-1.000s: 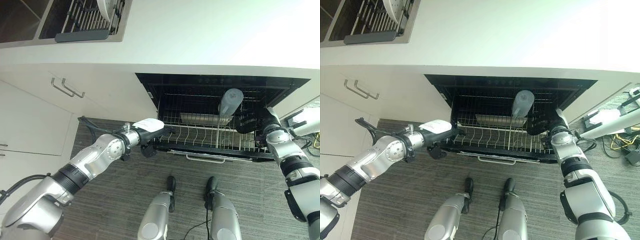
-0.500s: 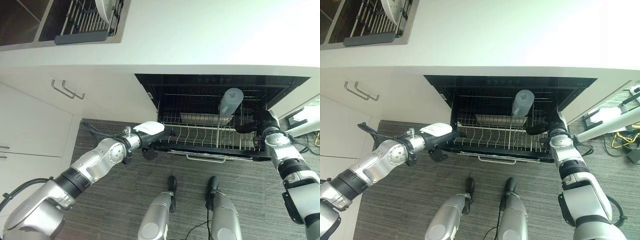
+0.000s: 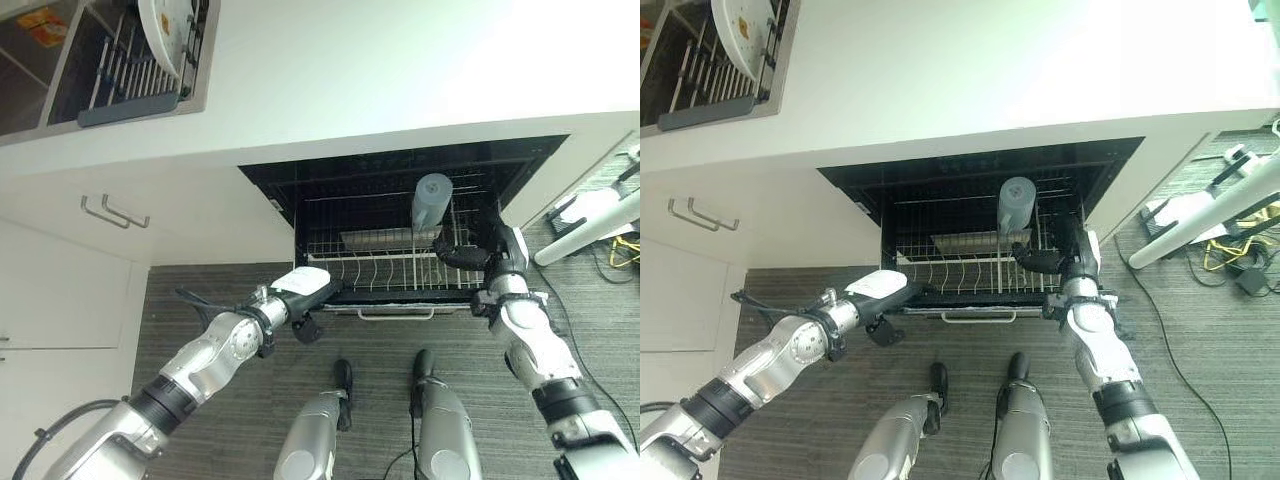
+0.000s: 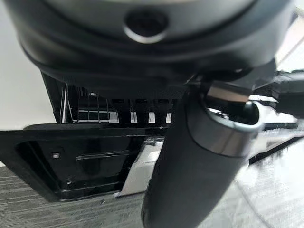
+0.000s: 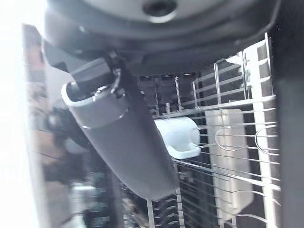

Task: Place the dishes in the dishwasher.

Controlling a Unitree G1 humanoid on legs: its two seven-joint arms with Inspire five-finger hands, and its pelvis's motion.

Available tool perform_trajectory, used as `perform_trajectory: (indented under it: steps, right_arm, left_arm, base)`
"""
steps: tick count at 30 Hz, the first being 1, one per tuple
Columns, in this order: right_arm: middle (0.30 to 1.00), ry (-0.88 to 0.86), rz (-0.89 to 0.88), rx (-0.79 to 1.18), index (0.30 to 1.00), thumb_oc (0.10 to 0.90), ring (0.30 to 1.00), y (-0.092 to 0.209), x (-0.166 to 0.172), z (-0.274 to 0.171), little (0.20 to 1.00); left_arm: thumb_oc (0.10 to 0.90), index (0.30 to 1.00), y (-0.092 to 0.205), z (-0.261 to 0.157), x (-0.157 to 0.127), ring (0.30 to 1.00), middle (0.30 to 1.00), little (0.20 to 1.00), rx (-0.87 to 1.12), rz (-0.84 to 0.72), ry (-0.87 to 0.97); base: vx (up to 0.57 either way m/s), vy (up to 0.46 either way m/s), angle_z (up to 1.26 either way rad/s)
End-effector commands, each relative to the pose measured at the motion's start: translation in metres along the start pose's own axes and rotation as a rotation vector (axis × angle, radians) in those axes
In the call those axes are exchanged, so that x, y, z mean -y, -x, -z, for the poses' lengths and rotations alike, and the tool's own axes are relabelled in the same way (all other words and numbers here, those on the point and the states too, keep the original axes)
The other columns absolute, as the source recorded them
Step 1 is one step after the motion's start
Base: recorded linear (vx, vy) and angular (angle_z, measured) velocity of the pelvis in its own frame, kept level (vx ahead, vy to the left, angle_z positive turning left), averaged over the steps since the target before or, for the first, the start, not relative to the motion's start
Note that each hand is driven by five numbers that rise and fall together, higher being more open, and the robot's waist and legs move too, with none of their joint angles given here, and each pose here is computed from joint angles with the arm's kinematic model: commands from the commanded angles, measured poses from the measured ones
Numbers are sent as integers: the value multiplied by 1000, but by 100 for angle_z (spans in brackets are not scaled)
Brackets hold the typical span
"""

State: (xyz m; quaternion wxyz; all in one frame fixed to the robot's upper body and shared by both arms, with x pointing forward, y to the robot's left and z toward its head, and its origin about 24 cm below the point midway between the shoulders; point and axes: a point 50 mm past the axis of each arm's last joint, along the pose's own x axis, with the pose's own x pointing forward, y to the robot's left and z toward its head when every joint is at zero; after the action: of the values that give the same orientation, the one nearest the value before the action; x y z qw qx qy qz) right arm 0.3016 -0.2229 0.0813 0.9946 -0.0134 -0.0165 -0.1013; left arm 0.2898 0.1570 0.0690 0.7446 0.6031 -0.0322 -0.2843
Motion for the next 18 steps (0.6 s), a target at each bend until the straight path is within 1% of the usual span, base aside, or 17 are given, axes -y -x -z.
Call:
perform_trajectory:
  steps: [1, 2, 4, 6, 7, 9, 10, 11, 12, 13, 14, 15, 17, 18]
  right_arm:
    - [900, -29, 38, 259, 900, 800, 900, 3, 8, -40, 900]
    - [900, -29, 33, 263, 900, 800, 900, 7, 9, -39, 900]
    - [900, -35, -14, 310, 900, 800, 900, 21, 12, -42, 900]
    - [900, -69, -65, 396, 900, 800, 900, 28, 8, -55, 900]
    - [900, -117, -101, 482, 900, 800, 900, 33, 6, -67, 900]
    - [900, -150, -116, 537, 900, 800, 900, 37, 5, -74, 900]
    - [900, -194, -138, 588, 900, 800, 900, 43, 4, -80, 900]
    - [900, -249, -184, 629, 900, 800, 900, 50, 2, -84, 900]
    - [900, -270, -216, 641, 900, 800, 900, 53, 1, -83, 900]
    - [900, -315, -271, 658, 900, 800, 900, 56, -5, -85, 900]
    - [900, -314, -275, 666, 900, 800, 900, 58, -7, -85, 900]
    - [900, -313, -274, 667, 900, 800, 900, 58, -8, -85, 900]
    - [900, -313, -245, 653, 900, 800, 900, 61, -5, -82, 900]
    - [900, -317, -240, 646, 900, 800, 900, 62, -4, -81, 900]
  left_arm:
    - [800, 900, 9, -4, -14, 900, 900, 900, 13, -159, -26]
    - [800, 900, 10, -2, -10, 900, 900, 900, 3, -162, -12]
    - [800, 900, 18, 8, 6, 900, 900, 900, -55, -196, 85]
    - [800, 900, 21, 13, 13, 900, 900, 900, -78, -269, 170]
    - [800, 900, 23, 13, 12, 900, 900, 900, -67, -357, 243]
    - [800, 900, 26, 11, 6, 900, 900, 900, -36, -453, 290]
    - [800, 900, 31, 9, -3, 900, 900, 900, -7, -572, 352]
    - [800, 900, 40, 5, -19, 900, 900, 900, 67, -722, 433]
    - [800, 900, 45, 5, -24, 900, 900, 900, 97, -782, 464]
    - [800, 900, 54, 0, -37, 900, 900, 900, 190, -896, 583]
    - [800, 900, 61, -2, -47, 900, 900, 900, 278, -934, 721]
    - [800, 900, 62, -3, -48, 900, 900, 900, 305, -932, 760]
    - [800, 900, 68, -8, -54, 900, 900, 900, 443, -890, 950]
    - [800, 900, 69, -8, -54, 900, 900, 900, 453, -883, 970]
  base:
    - [41, 50, -20]
    - [86, 89, -32]
    - [111, 157, -50]
    - [84, 171, -42]
    - [37, 130, -16]
    - [20, 117, -8]
    - [24, 159, -3]
    - [25, 167, 5]
    - [-4, 176, 10]
    - [0, 185, 24]
    - [-1, 167, 30]
    - [4, 130, 37]
    - [8, 132, 33]
    - [20, 149, 31]
